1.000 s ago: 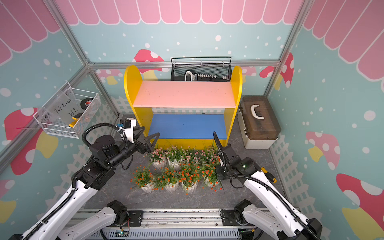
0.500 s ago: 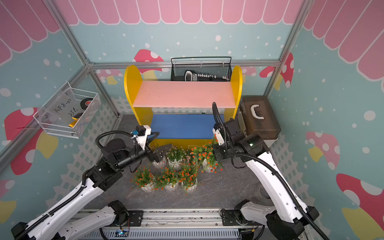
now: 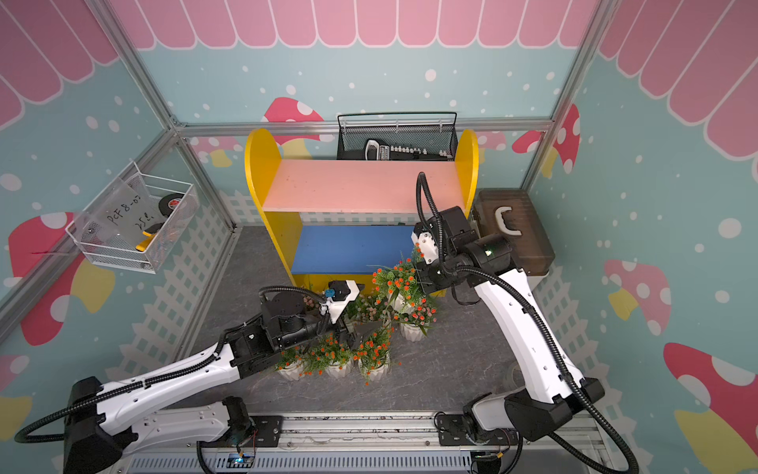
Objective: Place the baby's breath potted plants on the rack by color
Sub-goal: Pick up the baby's breath potted plant from the center of the board.
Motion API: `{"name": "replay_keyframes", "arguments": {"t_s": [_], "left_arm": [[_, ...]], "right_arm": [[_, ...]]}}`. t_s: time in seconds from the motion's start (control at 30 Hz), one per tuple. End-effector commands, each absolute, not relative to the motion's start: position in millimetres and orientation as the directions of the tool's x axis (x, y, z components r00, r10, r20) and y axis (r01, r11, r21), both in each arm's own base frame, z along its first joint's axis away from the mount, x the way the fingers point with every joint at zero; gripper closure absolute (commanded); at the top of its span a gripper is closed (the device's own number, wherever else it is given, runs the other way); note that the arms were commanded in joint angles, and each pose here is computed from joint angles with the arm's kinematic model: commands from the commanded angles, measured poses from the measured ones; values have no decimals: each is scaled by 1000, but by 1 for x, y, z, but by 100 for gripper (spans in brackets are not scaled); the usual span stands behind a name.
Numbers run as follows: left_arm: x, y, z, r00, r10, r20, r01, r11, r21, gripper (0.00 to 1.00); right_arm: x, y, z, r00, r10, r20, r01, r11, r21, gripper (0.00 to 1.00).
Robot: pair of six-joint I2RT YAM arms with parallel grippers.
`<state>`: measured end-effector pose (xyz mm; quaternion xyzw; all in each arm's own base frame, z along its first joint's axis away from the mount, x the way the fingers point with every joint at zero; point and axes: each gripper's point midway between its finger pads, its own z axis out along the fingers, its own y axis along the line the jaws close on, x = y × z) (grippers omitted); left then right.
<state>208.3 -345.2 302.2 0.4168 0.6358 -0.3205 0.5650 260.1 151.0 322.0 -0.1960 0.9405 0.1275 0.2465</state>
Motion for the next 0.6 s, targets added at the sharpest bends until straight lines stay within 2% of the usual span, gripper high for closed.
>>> {"name": "replay_keyframes", "arguments": {"t_s": [0.0, 0.13, 0.33, 0.57], "left_arm": [[216, -359, 323, 62, 129, -990, 870, 479, 116, 1], [218, -375, 324, 76, 121, -990, 857, 500, 127, 0], [223, -392, 329, 150, 115, -982, 783, 593, 189, 1], [241, -407, 324, 167, 176, -970, 686, 686, 243, 0]], "right_arm": [[259, 159, 341, -763, -314, -564, -481, 859, 173, 100], [259, 162, 341, -762, -318, -564, -490, 853, 182, 100], [260, 166, 340, -764, -318, -561, -498, 844, 200, 100], [261, 170, 337, -767, -319, -557, -503, 838, 213, 100]]}}
